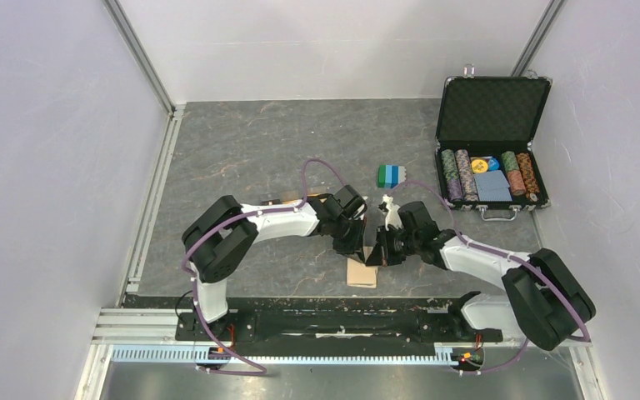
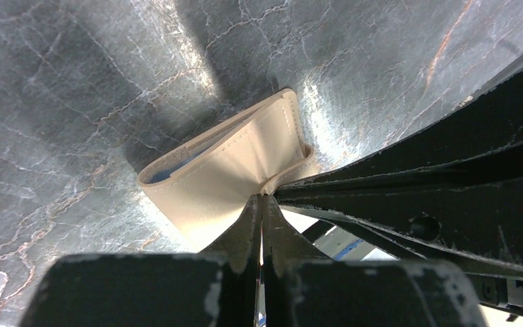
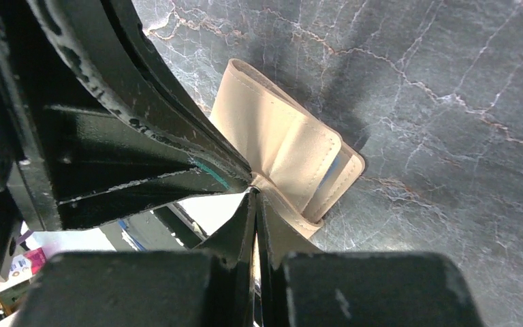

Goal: Put the credit cards into the card holder
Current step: Close the card holder at the center of the board.

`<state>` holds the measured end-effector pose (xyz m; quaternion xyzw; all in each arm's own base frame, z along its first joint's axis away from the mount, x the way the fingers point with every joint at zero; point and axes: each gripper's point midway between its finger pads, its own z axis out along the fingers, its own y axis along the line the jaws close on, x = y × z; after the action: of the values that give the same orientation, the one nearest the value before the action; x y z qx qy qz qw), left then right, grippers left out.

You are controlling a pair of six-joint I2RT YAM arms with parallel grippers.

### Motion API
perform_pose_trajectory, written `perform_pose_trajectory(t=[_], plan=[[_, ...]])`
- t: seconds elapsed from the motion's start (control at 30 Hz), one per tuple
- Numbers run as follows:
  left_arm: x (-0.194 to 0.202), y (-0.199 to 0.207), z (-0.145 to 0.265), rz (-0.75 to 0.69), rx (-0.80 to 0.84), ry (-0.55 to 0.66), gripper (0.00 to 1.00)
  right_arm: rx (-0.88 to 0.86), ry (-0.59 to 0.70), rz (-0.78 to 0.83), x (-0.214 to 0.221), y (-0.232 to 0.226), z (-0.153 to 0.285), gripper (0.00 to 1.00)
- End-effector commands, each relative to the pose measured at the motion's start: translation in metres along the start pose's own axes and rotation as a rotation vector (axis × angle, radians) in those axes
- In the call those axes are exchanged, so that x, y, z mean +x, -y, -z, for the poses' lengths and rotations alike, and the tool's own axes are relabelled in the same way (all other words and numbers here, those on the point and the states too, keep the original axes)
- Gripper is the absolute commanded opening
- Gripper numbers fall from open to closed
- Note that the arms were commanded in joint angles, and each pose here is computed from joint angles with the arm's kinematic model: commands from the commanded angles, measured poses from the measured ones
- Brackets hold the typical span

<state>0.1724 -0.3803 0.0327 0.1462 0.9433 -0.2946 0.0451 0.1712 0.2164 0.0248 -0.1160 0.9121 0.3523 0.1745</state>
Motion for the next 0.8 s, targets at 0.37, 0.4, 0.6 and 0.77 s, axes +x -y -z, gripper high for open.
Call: perform_pose_trajectory(t=[0.37,0.4,0.6,0.77], plan=[[0.024,-0.042,-0.029,-0.111,-0.222,-0.102,0.02,0.344,-0.153,-0.031,0.041,0.066,-0.006,0.0],[0.025,-0.044,-0.029,-0.112,-0.229,-0.103,0.02,0.341,-0.155,-0.032,0.042,0.066,-0.006,0.0],[0.014,-0.027,-0.021,-0.135,-0.166,-0.045,0.02,0.244,-0.086,0.02,0.019,0.043,-0.007,0.0],[-0.013,0.013,0.009,-0.169,-0.036,0.108,0.35,0.156,0.059,0.085,-0.027,0.007,0.006,0.09]])
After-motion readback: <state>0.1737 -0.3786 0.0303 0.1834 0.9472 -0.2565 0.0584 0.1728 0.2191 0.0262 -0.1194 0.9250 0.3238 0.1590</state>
